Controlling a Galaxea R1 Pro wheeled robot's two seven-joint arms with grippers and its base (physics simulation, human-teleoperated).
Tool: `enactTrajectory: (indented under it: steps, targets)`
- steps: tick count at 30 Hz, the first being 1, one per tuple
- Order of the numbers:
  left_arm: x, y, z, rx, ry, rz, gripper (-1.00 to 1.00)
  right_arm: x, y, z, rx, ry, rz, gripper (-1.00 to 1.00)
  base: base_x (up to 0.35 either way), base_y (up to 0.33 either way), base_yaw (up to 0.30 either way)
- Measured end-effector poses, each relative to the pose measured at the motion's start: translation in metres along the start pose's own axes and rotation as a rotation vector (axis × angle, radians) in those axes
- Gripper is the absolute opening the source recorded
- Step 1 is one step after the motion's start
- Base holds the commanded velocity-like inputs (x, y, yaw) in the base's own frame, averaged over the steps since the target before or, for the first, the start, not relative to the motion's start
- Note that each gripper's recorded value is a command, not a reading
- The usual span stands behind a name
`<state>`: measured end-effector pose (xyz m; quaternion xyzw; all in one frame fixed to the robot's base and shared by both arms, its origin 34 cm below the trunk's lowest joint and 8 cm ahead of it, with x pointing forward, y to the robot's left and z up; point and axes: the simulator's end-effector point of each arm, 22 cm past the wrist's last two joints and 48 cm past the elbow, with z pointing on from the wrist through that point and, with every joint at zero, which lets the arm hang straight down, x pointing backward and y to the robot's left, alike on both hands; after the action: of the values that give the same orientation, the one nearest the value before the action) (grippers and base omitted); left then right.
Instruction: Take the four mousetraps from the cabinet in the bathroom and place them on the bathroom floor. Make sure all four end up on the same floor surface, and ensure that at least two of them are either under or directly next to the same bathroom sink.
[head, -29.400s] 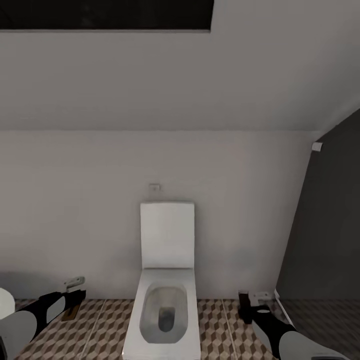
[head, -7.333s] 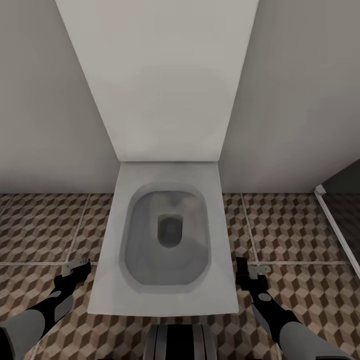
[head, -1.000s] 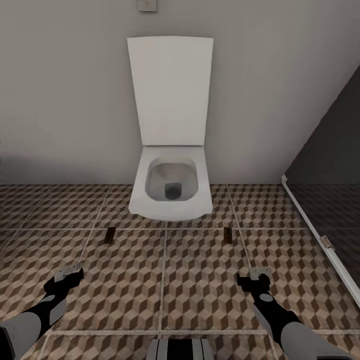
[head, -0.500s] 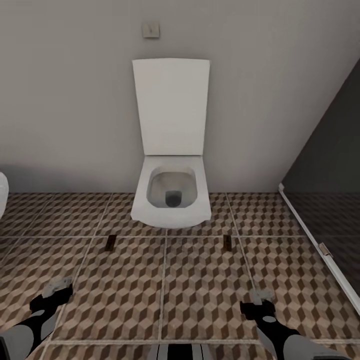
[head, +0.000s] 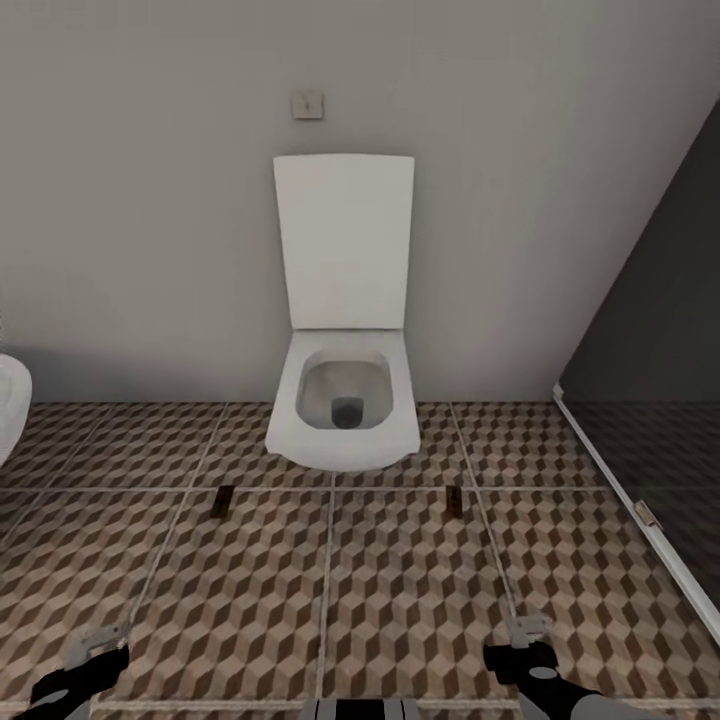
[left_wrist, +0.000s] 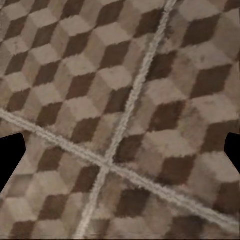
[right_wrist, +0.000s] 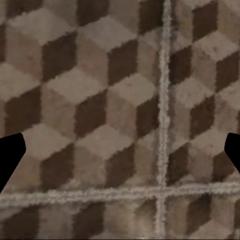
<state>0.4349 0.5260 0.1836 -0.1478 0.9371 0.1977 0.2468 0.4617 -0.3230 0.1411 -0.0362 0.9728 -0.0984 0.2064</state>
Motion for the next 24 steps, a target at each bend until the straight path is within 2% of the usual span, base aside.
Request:
enactTrajectory:
  steps: [12, 18, 24]
  targets:
    - [0.064, 0.015, -0.025, -0.002, 0.064, 0.026, 1.00, 0.043, 0.005, -0.019, -0.009, 0.038, -0.006, 1.00, 0.000, 0.000, 0.000]
    - [0.080, 0.018, -0.034, 0.002, 0.078, 0.030, 1.00, 0.056, 0.009, -0.027, -0.014, 0.046, -0.007, 1.00, 0.000, 0.000, 0.000]
    - [0.082, 0.013, -0.040, 0.012, 0.074, 0.024, 1.00, 0.051, 0.011, -0.033, -0.016, 0.032, -0.003, 1.00, 0.000, 0.000, 0.000]
